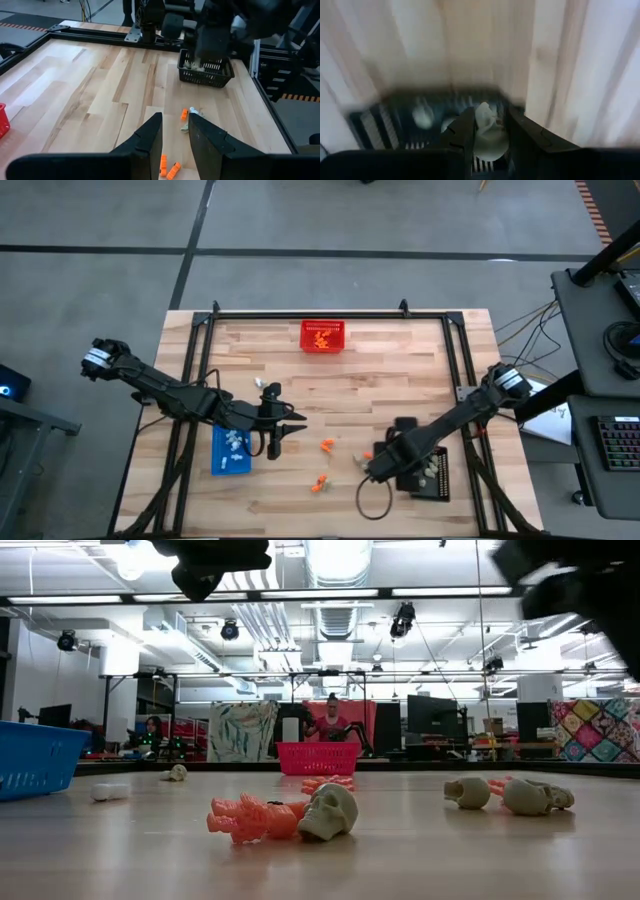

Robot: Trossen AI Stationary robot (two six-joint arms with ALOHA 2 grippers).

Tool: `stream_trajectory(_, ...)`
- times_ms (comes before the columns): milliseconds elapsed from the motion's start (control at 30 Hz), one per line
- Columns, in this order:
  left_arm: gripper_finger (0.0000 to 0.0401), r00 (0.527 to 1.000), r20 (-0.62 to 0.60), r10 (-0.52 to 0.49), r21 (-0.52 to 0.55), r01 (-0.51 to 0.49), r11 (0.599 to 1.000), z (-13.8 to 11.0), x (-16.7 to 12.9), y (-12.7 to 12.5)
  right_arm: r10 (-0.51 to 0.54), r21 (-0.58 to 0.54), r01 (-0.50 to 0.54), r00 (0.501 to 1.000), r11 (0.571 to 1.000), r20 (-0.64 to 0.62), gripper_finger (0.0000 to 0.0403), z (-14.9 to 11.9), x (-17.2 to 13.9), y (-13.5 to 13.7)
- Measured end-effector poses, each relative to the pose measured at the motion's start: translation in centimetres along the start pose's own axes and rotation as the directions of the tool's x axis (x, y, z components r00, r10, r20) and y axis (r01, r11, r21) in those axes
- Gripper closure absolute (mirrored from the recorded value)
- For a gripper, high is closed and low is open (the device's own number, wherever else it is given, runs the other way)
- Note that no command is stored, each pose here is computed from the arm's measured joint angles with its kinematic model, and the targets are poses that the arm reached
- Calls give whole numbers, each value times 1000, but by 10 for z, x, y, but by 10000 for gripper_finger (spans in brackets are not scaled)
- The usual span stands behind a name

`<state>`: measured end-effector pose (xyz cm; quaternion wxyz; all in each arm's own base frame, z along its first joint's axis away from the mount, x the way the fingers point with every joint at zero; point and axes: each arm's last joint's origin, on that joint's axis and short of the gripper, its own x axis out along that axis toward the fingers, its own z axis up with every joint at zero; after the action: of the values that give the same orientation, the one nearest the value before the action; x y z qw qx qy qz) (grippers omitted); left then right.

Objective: Sort Halloween decoration
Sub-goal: Put the gray skull toy into the black bin

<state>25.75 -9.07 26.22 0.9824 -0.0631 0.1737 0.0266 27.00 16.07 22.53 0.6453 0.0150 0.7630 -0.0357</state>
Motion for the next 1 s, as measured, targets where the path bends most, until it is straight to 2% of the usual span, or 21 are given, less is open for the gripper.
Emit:
stream_trajectory(100,324,1000,0,0,0,0,1000,0,0,0,-18,30,20,997,999,-69,314,-16,3,1)
stream_trajectory(333,324,1000,1,0,0,0,1000,0,0,0,4,67,1,998,998,-68,314,-42,15,15)
stream_trajectory(467,324,1000,3,-1,-1,1,1000,0,0,0,28,73,-25,999,997,-31,314,-48,26,26)
stream_trajectory(600,324,1000,8,-3,-3,3,1000,1,0,0,-42,85,44,999,995,-22,314,-53,44,25)
stream_trajectory(767,324,1000,14,-4,-6,4,1000,1,0,0,-60,87,63,997,994,-39,314,-56,62,19)
stream_trajectory(1000,324,1000,14,-4,-6,4,1000,1,0,0,-67,83,71,997,994,-47,297,-58,68,16)
